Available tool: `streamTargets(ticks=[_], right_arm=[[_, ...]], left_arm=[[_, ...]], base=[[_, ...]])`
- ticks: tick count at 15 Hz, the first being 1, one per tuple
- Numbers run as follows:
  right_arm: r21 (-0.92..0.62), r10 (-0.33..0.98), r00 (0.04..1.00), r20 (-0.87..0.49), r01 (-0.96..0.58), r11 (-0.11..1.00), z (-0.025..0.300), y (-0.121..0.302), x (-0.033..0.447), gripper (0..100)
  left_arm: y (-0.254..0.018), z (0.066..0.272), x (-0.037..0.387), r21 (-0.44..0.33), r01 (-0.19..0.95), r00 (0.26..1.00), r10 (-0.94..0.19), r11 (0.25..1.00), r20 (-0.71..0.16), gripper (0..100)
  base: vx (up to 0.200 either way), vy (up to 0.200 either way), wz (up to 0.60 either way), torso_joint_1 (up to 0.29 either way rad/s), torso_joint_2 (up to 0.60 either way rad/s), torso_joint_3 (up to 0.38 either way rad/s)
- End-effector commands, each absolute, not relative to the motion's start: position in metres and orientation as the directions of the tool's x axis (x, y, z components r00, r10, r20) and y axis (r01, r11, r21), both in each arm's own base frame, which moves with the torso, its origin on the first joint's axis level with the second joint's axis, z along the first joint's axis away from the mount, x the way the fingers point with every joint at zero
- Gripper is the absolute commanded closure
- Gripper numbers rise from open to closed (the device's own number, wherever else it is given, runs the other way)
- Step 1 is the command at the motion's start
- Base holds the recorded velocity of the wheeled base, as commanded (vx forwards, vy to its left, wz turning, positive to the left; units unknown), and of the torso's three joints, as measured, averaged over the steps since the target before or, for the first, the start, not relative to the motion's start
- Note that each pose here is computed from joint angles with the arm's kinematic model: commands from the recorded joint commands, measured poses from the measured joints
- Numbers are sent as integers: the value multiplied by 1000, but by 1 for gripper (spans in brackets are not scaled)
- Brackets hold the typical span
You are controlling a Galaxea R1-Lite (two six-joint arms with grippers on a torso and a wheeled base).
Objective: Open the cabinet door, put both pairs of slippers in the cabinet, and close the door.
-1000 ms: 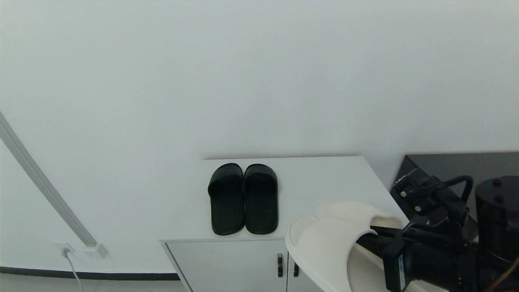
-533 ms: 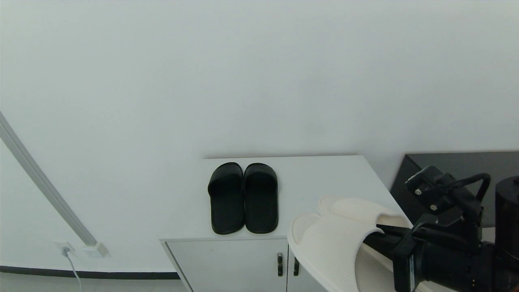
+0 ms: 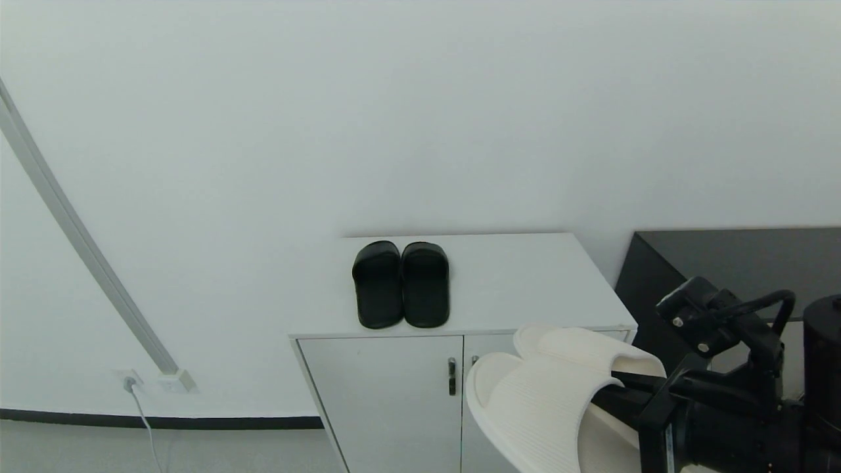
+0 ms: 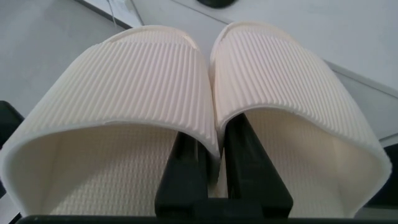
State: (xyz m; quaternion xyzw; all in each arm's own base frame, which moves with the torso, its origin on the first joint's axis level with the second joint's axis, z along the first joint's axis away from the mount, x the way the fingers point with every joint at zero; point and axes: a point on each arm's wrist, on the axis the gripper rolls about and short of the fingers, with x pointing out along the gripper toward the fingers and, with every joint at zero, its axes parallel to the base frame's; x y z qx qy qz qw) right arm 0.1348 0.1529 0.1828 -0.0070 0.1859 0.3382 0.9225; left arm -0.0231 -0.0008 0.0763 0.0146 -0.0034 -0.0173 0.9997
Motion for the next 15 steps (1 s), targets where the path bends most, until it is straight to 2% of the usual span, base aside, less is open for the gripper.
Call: streamTargets(ticks=[1,11,15], right_arm=[[111,619,702,-354,-625,773,181,153,135,100],[109,614,696,-372,-624,774,176,154,136,100],[109,614,696,-372,-624,774,176,154,136,100]], left_arm=[[-1,76,-23,29,35,999,-35,999,5,100],[-1,76,-23,8,34,999,-34,999,5,100],[-1,76,-23,9,35,999,-35,999,5,100]], base=[[0,0,0,0,0,0],[0,0,0,0,0,0],[0,0,0,-133,314,172]])
